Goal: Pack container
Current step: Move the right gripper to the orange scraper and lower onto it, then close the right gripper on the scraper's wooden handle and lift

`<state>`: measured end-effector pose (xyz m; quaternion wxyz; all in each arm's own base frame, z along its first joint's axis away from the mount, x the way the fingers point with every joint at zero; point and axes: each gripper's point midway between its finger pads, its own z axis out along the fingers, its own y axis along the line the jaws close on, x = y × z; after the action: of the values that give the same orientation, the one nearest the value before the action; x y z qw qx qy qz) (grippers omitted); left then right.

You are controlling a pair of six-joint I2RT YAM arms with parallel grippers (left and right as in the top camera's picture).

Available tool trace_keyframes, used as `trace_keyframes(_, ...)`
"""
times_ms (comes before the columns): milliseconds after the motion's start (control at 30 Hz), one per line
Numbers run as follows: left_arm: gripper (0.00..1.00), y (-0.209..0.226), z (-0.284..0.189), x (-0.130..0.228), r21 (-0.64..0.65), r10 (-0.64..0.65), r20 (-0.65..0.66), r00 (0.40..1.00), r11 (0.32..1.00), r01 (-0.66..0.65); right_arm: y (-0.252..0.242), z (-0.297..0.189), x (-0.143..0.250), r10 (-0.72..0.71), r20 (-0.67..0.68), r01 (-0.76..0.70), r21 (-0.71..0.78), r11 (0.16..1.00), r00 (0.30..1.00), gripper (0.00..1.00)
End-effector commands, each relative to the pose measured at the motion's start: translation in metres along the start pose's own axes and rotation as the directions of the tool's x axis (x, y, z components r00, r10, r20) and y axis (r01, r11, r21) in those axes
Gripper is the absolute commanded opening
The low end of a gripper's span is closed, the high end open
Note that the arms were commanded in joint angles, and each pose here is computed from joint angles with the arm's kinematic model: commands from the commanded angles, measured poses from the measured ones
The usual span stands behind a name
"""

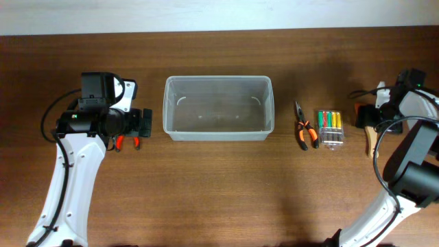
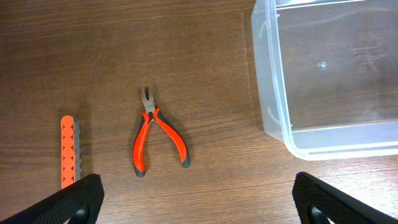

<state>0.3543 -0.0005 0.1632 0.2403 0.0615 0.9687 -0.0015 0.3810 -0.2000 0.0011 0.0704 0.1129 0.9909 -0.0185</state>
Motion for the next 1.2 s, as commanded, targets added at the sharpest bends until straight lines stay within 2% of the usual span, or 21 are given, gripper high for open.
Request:
trace_keyframes(0,0.99,0.003,-0.003,-0.006,-0.012,0.014,0.015,1.0,1.0,-0.014,0.001,0.01,0.001,0.015,-0.016,-0.015,-0.013,1.0,1.0,0.82)
trace_keyframes(67,0.99,0.003,-0.003,-0.006,-0.012,0.014,0.014,1.0,1.0,-0.014,0.001,0.011,0.001,0.015,-0.016,-0.015,-0.013,1.0,1.0,0.81)
trace_keyframes(300,0.99,0.003,-0.003,-0.006,-0.012,0.014,0.015,1.0,1.0,-0.014,0.001,0.011,0.001,0.015,-0.018,-0.015,-0.013,1.0,1.0,0.61)
trace_keyframes(433,0.99,0.004,-0.003,-0.006,-0.012,0.014,0.015,1.0,1.0,-0.014,0.001,0.011,0.001,0.025,-0.018,-0.025,-0.013,1.0,1.0,0.55)
trace_keyframes(633,0.99,0.003,-0.003,-0.006,-0.011,0.014,0.014,1.0,1.0,-0.014,0.002,0.011,0.005,0.037,-0.033,-0.038,-0.016,0.999,0.999,0.5)
trace_keyframes(833,0.99,0.003,-0.003,-0.006,-0.012,0.014,0.015,1.0,1.0,-0.014,0.003,0.01,0.01,0.038,-0.056,-0.039,-0.022,0.999,0.998,0.51)
trace_keyframes(867,0.99,0.004,-0.003,-0.006,-0.012,0.014,0.015,1.0,1.0,-0.014,0.004,0.01,0.011,0.038,-0.06,-0.039,-0.023,0.999,0.998,0.55)
trace_keyframes(1067,0.99,0.003,-0.003,-0.006,-0.012,0.014,0.015,1.0,1.0,-0.014,0.005,0.01,0.014,0.038,-0.071,-0.04,-0.026,0.999,0.997,0.54)
trace_keyframes(1167,0.99,0.003,-0.003,-0.006,-0.012,0.014,0.015,1.0,1.0,-0.014,0.004,0.01,0.014,0.038,-0.069,-0.04,-0.025,0.999,0.997,0.45)
